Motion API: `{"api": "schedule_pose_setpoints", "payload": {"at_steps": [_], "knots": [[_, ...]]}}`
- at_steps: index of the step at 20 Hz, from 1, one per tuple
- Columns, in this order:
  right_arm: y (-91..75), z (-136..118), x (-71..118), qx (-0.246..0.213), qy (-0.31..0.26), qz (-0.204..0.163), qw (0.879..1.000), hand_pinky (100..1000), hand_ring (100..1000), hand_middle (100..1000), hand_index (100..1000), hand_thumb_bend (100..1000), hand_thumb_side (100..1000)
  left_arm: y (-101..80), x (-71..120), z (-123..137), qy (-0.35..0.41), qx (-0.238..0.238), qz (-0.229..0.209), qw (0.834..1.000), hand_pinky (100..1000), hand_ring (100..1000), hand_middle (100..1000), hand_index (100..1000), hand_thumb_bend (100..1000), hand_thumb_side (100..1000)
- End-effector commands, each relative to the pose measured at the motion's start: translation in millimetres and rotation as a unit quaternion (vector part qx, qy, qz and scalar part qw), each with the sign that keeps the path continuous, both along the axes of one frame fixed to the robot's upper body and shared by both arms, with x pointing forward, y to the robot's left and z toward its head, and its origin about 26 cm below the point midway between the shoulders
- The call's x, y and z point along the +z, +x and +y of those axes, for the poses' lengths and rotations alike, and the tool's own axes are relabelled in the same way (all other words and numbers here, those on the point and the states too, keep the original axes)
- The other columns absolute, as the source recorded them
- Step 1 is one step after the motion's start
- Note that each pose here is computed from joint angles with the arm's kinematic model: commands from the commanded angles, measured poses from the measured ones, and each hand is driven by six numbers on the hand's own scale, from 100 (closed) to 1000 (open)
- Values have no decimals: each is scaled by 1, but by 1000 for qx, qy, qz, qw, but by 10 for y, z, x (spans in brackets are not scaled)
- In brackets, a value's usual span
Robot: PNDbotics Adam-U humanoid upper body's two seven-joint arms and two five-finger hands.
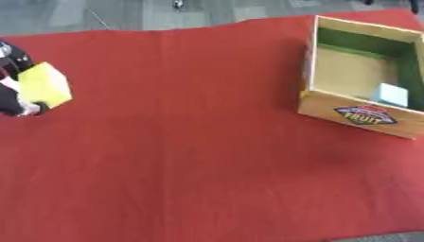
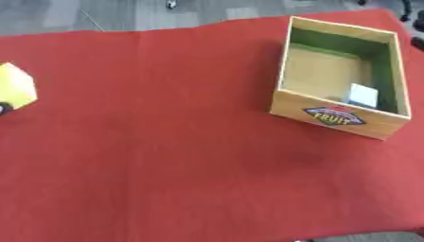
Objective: Pick up the objects with one hand, pass them to the other hand, and then place them into the box on the other side of the table.
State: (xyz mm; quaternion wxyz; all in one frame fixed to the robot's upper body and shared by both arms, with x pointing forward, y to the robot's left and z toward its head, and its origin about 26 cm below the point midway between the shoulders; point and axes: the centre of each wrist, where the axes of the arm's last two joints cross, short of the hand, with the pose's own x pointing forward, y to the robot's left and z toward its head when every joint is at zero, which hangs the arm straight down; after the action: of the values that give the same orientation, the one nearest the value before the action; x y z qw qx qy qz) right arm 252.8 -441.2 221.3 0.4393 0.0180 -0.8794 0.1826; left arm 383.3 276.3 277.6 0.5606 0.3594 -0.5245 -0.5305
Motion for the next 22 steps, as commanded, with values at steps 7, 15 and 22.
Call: {"api": "schedule_pose_setpoints", "payload": {"at_steps": [7, 15, 22], "knots": [[-12, 30, 185, 11, -20, -23, 999, 990, 1000, 891, 997, 100, 470, -220, 168, -96, -112, -57, -90, 988, 748, 646, 542, 493, 100, 167], [-8, 51, 235, 18, -22, -33, 999, 987, 1000, 889, 993, 100, 470, -386, 115, -291, -205, -112, -107, 967, 743, 626, 521, 490, 100, 252], [-41, 90, 294, 23, -42, -56, 997, 980, 1000, 886, 984, 100, 470, -458, 84, -368, -213, -117, -100, 965, 742, 626, 521, 491, 100, 260]]}}
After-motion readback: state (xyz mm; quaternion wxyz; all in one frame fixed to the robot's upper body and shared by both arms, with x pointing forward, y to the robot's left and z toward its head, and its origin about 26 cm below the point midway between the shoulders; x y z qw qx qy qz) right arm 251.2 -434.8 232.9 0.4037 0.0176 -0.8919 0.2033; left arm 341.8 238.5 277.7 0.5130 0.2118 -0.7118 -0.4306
